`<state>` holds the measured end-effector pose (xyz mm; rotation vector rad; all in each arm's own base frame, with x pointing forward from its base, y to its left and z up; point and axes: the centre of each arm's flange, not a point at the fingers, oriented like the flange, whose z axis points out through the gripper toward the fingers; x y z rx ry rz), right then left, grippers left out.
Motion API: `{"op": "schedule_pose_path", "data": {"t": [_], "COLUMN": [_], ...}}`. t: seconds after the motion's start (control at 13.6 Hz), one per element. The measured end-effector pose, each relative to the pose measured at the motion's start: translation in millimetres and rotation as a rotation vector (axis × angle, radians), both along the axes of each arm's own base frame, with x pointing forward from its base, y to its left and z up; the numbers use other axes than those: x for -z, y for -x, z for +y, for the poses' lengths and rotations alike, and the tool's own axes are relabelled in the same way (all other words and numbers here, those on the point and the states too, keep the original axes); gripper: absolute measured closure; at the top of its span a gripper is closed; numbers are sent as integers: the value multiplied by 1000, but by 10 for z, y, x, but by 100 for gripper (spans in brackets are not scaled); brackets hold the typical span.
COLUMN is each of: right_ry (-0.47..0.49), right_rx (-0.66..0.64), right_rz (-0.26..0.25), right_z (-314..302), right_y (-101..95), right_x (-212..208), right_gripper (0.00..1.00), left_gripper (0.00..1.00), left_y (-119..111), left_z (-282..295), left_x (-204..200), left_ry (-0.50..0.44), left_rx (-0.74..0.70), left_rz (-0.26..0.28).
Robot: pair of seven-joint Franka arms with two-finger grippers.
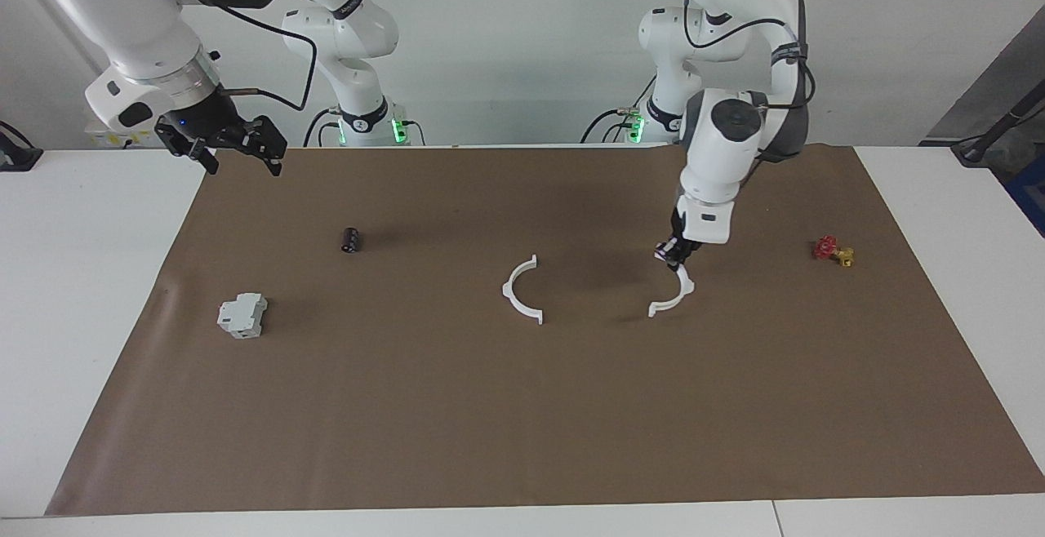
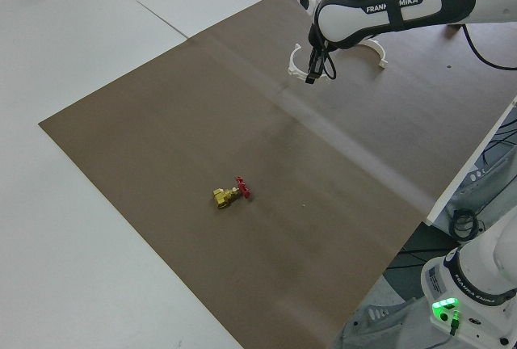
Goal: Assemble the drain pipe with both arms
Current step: 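Carry the second arc with the left gripper toward the placed arc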
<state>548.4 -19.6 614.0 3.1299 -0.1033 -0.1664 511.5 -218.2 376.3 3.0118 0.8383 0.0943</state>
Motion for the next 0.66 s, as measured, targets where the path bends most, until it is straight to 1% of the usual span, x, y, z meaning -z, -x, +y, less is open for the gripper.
{"op": "schedule_pose_path", "data": {"t": [0.15, 0.37, 0.52, 0.66], "right_ry": [0, 0, 0, 0], "right_rx": [3, 6, 3, 1], "right_rz": [1, 0, -5, -9], "right_z": [-19, -36, -18, -11], "right_y": [1, 2, 9, 19], "right_x": [3, 1, -21, -43], "right_gripper": [0, 0, 0, 0], "left_gripper": [93, 93, 93, 93], "left_y": [267, 500, 548, 437], "left_z": [-541, -983, -1207, -1361], "left_x": [3, -27, -21, 129], "left_ry": [4, 31, 45, 45], "left_rx": [-35, -74, -83, -104], "left_rz": [-1, -27, -36, -25]}}
